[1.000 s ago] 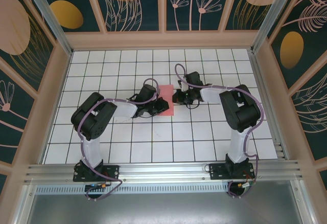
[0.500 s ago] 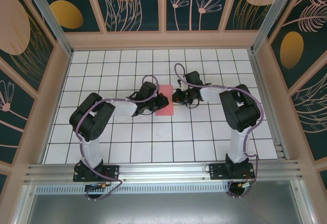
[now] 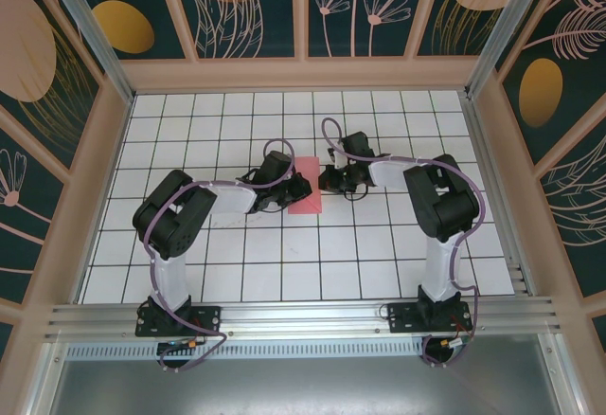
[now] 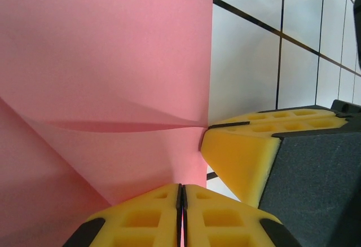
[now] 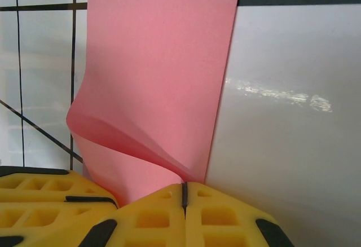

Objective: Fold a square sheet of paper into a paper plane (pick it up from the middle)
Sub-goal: Fold the triangle a second time at the center of the table.

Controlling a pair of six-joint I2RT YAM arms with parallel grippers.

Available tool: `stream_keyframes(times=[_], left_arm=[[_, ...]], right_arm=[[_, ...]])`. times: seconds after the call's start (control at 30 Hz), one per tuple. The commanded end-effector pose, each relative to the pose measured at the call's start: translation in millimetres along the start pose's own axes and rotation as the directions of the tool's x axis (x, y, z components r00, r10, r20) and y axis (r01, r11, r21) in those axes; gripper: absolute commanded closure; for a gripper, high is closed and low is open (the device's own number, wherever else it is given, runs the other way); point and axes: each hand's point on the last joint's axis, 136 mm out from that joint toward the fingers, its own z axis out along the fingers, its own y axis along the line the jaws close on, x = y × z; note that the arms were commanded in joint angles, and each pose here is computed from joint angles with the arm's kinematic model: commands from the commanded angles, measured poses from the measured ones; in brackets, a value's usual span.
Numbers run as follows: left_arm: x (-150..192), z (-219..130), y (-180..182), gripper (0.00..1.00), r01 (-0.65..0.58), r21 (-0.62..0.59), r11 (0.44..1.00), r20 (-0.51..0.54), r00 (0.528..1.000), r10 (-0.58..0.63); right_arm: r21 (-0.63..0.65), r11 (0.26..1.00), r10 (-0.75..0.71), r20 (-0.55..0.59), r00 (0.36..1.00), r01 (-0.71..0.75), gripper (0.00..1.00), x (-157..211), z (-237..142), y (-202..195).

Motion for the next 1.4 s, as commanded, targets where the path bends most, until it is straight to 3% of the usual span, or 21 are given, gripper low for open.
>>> stream_keyframes(times=[0.0,0.73,0.93,1.1,1.37], left_arm=[[2,7,6,0.88,-0.006,-0.033,0.999,-0.011,1.0,0.006],[11,12,28,0.9,0.021,-0.106,0.994,-0.036,0.999,-0.025],[13,13,36,0.9,0.048,-0.14,0.989,-0.038,0.998,-0.054],[12,13,40,0.9,0.065,-0.168,0.984,-0.034,0.997,-0.072],[11,13,40,0.9,0.08,-0.172,0.982,-0.026,0.996,-0.085]], right_arm=[[0.009,0.999,-0.03,0.002,1.0,0.03,0.99,-6,4,2],[0.033,0.999,-0.022,0.023,0.999,0.022,0.97,-15,-1,3],[0.063,0.998,0.0,0.081,0.997,-0.005,0.85,-20,-24,9],[0.036,0.999,0.013,0.083,0.996,-0.016,0.78,0,-41,16],[0.015,1.0,-0.004,-0.038,0.999,0.005,0.72,47,-31,14]])
